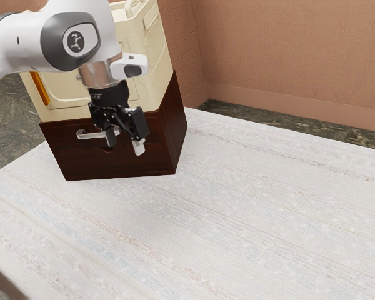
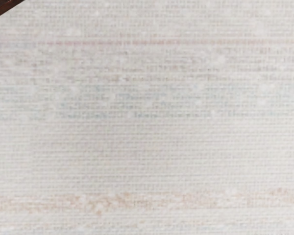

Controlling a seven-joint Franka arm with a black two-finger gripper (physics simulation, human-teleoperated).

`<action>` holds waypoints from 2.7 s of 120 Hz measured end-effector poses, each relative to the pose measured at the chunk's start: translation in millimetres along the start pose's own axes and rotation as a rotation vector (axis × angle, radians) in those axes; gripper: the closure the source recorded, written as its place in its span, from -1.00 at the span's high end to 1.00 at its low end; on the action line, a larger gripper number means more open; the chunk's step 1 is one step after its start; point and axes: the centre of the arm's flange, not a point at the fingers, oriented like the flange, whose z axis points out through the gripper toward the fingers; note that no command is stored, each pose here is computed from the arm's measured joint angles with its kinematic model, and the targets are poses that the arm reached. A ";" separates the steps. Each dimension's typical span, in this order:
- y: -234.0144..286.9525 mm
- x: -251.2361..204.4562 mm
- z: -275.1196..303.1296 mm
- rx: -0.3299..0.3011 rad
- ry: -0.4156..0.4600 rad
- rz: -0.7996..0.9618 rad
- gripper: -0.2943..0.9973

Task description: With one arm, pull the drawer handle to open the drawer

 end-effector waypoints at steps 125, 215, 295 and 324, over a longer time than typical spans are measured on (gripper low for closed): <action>-47.6 -197.3 20.4 0.001 0.081 0.225 0.54; -121.4 -84.2 22.9 0.144 0.079 0.744 0.54; -146.1 -31.7 37.6 0.166 0.052 0.872 0.54; -148.3 -29.3 37.1 0.143 0.080 0.914 0.54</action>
